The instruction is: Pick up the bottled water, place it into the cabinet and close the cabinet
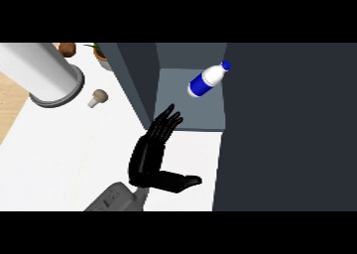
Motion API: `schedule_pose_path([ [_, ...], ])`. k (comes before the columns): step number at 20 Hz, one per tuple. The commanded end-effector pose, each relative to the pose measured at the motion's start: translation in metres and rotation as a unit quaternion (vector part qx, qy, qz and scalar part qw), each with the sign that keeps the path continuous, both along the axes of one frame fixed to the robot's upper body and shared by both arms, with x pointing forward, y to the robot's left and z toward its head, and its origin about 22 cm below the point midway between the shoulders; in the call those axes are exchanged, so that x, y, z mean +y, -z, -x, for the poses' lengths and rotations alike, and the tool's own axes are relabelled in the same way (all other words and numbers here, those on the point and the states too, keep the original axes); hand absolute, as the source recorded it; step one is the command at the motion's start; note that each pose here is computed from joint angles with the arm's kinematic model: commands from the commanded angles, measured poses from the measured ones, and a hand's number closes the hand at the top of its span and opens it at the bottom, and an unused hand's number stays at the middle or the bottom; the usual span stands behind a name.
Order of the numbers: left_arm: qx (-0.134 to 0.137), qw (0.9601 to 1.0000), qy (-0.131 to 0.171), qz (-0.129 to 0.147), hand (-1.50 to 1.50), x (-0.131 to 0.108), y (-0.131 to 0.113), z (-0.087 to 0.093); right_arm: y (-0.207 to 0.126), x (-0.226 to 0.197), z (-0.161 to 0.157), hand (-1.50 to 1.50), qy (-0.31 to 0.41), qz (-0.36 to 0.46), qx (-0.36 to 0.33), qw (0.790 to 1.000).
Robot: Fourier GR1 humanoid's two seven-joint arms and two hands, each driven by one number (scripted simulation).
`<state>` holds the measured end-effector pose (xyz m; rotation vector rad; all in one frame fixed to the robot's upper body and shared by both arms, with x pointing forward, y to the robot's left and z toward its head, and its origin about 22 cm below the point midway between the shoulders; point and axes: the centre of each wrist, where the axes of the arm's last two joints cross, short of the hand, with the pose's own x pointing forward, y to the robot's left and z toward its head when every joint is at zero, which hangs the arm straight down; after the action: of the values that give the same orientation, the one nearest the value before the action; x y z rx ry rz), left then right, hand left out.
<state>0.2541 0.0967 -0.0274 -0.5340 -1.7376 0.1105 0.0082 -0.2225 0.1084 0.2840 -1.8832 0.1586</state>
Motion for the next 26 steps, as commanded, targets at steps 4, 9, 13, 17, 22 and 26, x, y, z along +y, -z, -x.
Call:
schedule_pose_path([
  [4,-0.001,0.9995,-0.025,0.017,-1.50,0.065,0.006,0.069,-0.028,0.001,0.001,1.50,-0.102,0.061,-0.009,0.993],
  [9,-0.004,0.9999,-0.009,-0.007,-1.50,0.101,0.006,0.088,-0.034,-0.002,-0.012,1.50,-0.215,0.139,-0.048,0.966],
  [13,-0.024,0.9996,-0.015,-0.007,-1.50,0.137,0.000,0.098,-0.048,0.000,-0.019,1.50,-0.247,0.153,-0.069,0.954],
  [17,-0.033,0.9991,-0.025,-0.012,-1.50,0.171,-0.005,0.115,-0.053,0.007,-0.020,1.50,-0.259,0.135,-0.075,0.953],
  [22,-0.046,0.9987,-0.013,-0.018,-1.50,0.199,-0.017,0.129,-0.054,0.017,-0.024,1.50,-0.258,0.108,-0.042,0.959],
  [26,-0.044,0.9989,-0.002,-0.018,-1.50,0.223,-0.018,0.130,-0.046,0.026,-0.029,1.50,-0.289,0.103,-0.014,0.952],
])
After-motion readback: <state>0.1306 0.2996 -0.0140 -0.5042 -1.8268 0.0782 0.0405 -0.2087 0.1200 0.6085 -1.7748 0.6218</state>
